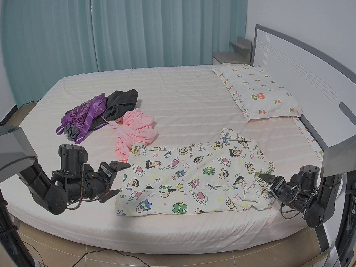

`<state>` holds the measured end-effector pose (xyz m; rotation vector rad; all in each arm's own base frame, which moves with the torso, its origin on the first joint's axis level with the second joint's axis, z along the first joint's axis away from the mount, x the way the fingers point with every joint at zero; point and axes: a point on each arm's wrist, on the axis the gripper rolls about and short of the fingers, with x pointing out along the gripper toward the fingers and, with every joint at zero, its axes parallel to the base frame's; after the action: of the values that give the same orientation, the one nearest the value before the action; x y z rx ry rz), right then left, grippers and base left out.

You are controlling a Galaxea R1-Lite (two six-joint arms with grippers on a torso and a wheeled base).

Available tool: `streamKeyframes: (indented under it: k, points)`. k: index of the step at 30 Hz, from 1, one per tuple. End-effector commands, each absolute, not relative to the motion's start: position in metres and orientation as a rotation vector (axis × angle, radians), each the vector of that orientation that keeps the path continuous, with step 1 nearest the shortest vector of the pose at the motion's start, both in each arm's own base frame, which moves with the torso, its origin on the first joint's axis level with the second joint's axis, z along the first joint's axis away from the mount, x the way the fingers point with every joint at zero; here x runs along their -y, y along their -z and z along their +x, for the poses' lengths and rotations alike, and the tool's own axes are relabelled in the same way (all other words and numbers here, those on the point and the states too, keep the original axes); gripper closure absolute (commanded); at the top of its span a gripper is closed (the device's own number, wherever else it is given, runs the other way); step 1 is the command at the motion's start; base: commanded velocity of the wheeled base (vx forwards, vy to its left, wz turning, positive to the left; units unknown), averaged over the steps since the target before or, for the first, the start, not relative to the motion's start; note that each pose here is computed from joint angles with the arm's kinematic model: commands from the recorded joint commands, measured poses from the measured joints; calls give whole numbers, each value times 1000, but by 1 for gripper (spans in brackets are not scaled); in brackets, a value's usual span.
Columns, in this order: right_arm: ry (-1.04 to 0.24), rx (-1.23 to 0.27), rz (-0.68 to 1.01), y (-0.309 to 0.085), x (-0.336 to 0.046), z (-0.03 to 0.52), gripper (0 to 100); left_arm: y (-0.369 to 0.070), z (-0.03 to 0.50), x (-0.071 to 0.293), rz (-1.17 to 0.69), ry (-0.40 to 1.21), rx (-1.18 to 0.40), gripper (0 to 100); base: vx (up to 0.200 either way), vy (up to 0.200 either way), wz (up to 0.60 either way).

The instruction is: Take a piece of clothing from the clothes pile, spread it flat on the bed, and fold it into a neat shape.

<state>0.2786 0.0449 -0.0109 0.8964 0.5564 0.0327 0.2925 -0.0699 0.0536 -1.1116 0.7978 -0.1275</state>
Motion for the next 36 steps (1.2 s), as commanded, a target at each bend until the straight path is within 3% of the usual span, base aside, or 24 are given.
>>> streamKeyframes:
  k: [1,12,20,36]
  points:
    - [-40,-565,895,22,-49,286,0,-36,285,77,-1095,117,-852,0,0,0,0]
    - [-79,-546,884,22,-60,294,0,-29,288,77,-1093,119,-844,0,0,0,0]
    - [-96,-468,881,-2,-62,292,0,-28,288,77,-1090,119,-845,0,0,0,0]
    - [-2,-434,805,-1,-56,286,0,-26,288,78,-1085,118,-849,0,0,0,0]
